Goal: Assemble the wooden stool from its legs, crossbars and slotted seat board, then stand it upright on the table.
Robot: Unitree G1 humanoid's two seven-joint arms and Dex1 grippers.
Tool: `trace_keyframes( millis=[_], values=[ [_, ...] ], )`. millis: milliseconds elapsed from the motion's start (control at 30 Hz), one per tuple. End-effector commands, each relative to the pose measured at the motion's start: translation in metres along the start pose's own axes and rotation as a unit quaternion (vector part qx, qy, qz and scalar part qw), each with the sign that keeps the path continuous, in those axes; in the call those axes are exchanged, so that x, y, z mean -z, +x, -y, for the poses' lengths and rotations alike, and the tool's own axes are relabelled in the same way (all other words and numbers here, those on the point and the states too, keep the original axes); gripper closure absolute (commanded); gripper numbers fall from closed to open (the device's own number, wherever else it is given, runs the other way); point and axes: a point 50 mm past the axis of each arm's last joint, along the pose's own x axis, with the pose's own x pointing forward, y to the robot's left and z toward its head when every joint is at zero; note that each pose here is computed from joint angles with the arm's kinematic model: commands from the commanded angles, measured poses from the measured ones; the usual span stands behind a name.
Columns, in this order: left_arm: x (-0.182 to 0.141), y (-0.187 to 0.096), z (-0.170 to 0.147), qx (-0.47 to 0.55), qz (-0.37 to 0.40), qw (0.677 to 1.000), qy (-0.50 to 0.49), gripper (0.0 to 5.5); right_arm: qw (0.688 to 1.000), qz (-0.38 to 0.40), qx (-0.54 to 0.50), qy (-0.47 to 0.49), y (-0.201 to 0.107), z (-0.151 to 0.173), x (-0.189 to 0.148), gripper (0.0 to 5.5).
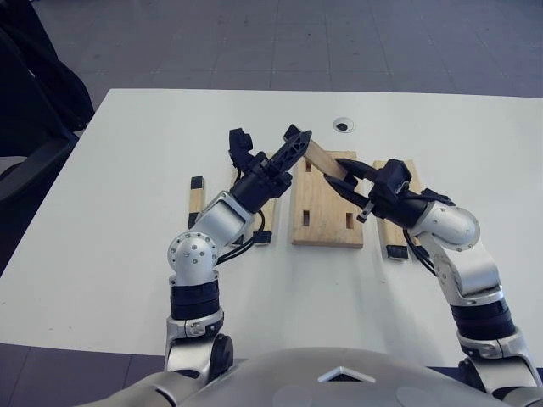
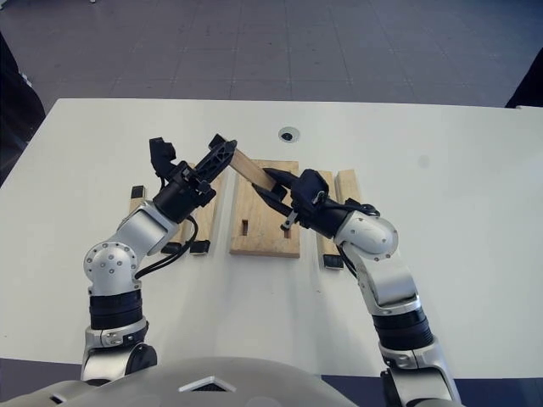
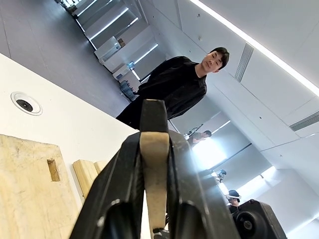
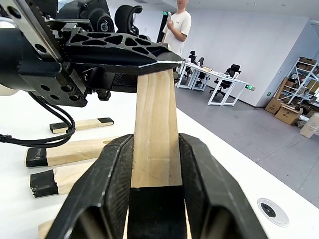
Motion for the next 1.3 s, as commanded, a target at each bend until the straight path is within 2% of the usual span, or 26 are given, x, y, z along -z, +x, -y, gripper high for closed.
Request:
trace_keyframes(
  millis=[33, 233, 333, 433, 500, 567, 700, 900, 1033, 1300],
  values=[
    [-0.005, -0.002, -0.008, -0.027, 0.015, 1.000, 0.001, 5.08, 0.999, -0.026, -0.002, -0.029, -0.004, 0.000, 0.003, 3.73],
    [-0.013, -0.006, -0.013, -0.047, 0.025, 0.998, 0.015, 5.08, 0.999, -0.042, 0.017, -0.021, -0.008, 0.003, 0.007, 2.72],
    [-0.034, -0.020, -0.022, -0.099, 0.050, 0.990, 0.089, 5.08, 0.994, -0.088, 0.048, -0.037, -0.022, 0.012, 0.019, 2.24],
    [-0.073, -0.044, -0.022, -0.197, 0.116, 0.946, 0.230, 5.08, 0.990, -0.130, 0.060, -0.021, -0.035, 0.016, 0.032, 2.23],
    [-0.085, -0.054, -0.011, -0.260, 0.119, 0.893, 0.348, 5.08, 0.988, -0.136, 0.067, -0.012, -0.038, 0.015, 0.035, 2.23],
    [-0.081, -0.059, -0.004, -0.304, 0.113, 0.854, 0.407, 5.08, 0.987, -0.140, 0.078, -0.006, -0.037, 0.014, 0.036, 2.23],
    [-0.058, -0.061, -0.004, -0.345, 0.090, 0.829, 0.431, 5.08, 0.983, -0.156, 0.095, -0.001, -0.035, 0.009, 0.041, 2.23],
    [-0.043, -0.057, -0.014, -0.372, 0.078, 0.821, 0.427, 5.08, 0.982, -0.159, 0.100, -0.001, -0.030, 0.002, 0.043, 2.23],
    [-0.033, -0.058, -0.027, -0.382, 0.063, 0.826, 0.409, 5.08, 0.982, -0.161, 0.095, -0.008, -0.029, 0.001, 0.043, 2.23],
    [-0.033, -0.057, -0.037, -0.389, 0.064, 0.823, 0.408, 5.08, 0.982, -0.162, 0.094, -0.007, -0.029, 0.002, 0.043, 2.23]
  ],
)
